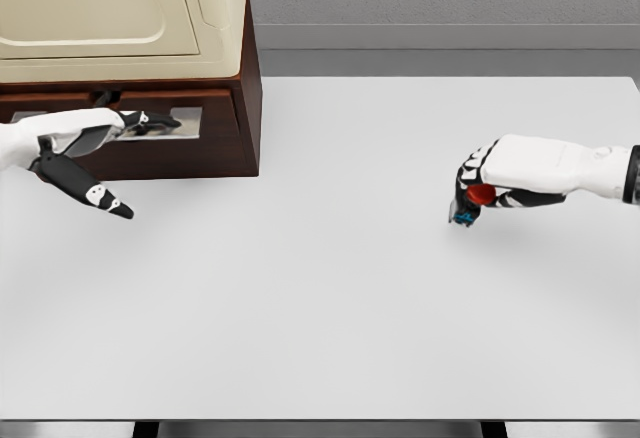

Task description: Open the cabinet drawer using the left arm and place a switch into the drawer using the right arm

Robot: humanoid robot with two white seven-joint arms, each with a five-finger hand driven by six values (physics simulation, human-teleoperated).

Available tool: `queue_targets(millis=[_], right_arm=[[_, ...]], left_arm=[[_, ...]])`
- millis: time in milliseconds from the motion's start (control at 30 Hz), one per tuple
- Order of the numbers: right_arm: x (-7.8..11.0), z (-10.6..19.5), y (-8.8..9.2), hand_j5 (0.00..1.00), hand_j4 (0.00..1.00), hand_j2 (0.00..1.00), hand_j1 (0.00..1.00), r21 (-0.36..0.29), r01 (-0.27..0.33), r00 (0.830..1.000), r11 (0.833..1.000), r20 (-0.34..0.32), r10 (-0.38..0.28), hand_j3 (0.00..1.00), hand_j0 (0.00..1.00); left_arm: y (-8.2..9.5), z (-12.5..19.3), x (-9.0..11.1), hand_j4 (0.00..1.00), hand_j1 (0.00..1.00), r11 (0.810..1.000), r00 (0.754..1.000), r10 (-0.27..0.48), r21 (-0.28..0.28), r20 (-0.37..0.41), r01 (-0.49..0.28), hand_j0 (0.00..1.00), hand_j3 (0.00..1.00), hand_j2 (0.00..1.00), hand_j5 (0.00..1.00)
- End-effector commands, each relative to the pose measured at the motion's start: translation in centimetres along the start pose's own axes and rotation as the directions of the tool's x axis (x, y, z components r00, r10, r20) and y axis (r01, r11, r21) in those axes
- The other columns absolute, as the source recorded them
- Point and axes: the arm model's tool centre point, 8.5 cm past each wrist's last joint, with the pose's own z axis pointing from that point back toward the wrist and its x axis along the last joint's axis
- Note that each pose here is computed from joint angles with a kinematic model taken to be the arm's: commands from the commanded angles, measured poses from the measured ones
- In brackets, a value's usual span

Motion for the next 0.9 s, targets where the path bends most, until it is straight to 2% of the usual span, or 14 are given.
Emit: queue_targets(millis=[0,133,567,667,767,867], right_arm=[[0.1,-0.2,0.1,0.45,0.45,0.45,0.45,0.001,0.007,1.000,1.000,0.006,-0.007,0.45,0.45],[0.6,-1.6,-0.9,0.45,0.45,0.45,0.45,0.006,-0.019,0.999,1.000,0.039,0.019,0.45,0.45],[1.2,-2.9,-4.0,0.44,0.44,0.44,0.44,-0.028,-0.083,0.994,0.996,0.072,0.085,0.44,0.44],[1.7,-3.9,-4.5,0.44,0.44,0.44,0.44,-0.032,-0.096,0.990,0.995,0.096,0.099,0.44,0.44],[2.2,-4.8,-5.4,0.44,0.44,0.44,0.44,-0.044,-0.112,0.986,0.993,0.119,0.117,0.44,0.44],[2.8,-6.0,-5.9,0.44,0.44,0.44,0.44,-0.041,-0.126,0.980,0.991,0.148,0.131,0.44,0.44]], left_arm=[[0.5,0.7,-1.0,1.00,1.00,0.998,0.996,-0.056,0.024,-0.066,0.058,1.00,1.00,1.00,1.00],[0.7,1.4,-1.1,1.00,1.00,0.999,0.997,-0.037,0.025,-0.070,0.039,1.00,1.00,1.00,1.00],[0.6,2.2,-1.6,1.00,1.00,1.000,0.997,-0.006,0.022,-0.082,0.008,1.00,1.00,1.00,1.00],[0.3,2.2,-2.2,1.00,1.00,1.000,0.996,0.004,0.015,-0.094,-0.003,1.00,1.00,1.00,1.00],[0.6,3.6,-2.8,1.00,1.00,1.000,0.991,0.005,0.027,-0.137,-0.002,1.00,1.00,1.00,1.00],[0.7,4.0,-2.9,1.00,1.00,1.000,0.989,0.006,0.031,-0.145,-0.002,1.00,1.00,1.00,1.00]])
